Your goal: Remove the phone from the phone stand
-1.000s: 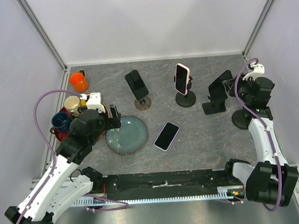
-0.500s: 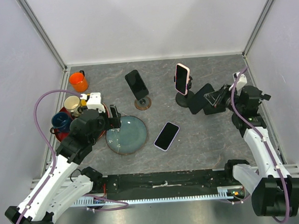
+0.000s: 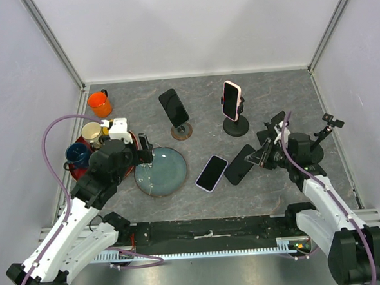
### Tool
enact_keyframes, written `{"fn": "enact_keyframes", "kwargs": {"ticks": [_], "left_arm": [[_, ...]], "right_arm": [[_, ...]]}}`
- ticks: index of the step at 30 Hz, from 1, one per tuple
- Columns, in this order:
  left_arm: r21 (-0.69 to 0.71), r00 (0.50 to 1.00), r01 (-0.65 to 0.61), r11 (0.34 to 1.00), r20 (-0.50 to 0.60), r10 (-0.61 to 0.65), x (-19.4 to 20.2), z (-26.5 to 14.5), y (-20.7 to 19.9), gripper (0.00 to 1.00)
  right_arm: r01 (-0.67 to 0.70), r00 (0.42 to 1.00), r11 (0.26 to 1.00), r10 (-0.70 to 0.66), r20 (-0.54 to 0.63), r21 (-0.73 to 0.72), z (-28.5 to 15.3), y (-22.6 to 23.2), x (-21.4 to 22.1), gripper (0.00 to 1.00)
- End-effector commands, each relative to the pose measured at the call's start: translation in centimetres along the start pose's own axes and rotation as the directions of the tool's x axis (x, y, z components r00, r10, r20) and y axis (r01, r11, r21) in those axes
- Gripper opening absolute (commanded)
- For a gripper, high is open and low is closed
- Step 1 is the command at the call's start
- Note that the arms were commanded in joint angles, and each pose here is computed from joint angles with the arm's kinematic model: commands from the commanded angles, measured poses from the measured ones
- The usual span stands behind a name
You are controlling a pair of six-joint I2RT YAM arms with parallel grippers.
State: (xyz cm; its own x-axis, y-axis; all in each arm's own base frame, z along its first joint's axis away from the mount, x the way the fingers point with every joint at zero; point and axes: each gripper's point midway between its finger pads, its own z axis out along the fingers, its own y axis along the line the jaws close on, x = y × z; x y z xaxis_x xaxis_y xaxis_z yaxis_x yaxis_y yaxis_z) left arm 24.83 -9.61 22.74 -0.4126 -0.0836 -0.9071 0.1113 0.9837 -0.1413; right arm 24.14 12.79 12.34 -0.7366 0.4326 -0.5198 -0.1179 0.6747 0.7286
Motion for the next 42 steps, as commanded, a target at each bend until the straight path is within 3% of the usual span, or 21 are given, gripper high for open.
{"fn": "enact_keyframes", "kwargs": {"ticks": [1,8,22,33,42], "left_arm": [[-0.010,1.000,-0.012,1.000,0.029,0.012,-0.6,0.0,0.3,0.97],[-0.018,0.999,-0.011,1.000,0.030,0.012,-0.6,0.0,0.5,0.97],[-0.017,0.999,-0.009,1.000,0.033,0.009,-0.6,-0.1,0.5,0.97],[-0.012,1.000,-0.008,1.000,0.028,0.008,-0.6,0.0,0.4,0.97],[-0.010,1.000,-0.009,1.000,0.024,0.009,-0.5,0.1,0.3,0.97]], "right_arm": [[-0.055,0.998,0.996,0.053,-0.027,-0.067,1.3,1.3,1.0,0.00],[-0.121,0.985,0.990,0.111,-0.136,-0.071,3.4,0.6,4.4,0.00],[-0.263,0.962,0.963,0.257,-0.094,-0.064,5.3,0.3,6.3,0.00],[-0.332,0.928,0.938,0.343,-0.143,0.096,4.5,-2.2,10.4,0.00],[-0.350,0.909,0.925,0.373,-0.185,0.146,5.1,-2.8,12.5,0.28]]}}
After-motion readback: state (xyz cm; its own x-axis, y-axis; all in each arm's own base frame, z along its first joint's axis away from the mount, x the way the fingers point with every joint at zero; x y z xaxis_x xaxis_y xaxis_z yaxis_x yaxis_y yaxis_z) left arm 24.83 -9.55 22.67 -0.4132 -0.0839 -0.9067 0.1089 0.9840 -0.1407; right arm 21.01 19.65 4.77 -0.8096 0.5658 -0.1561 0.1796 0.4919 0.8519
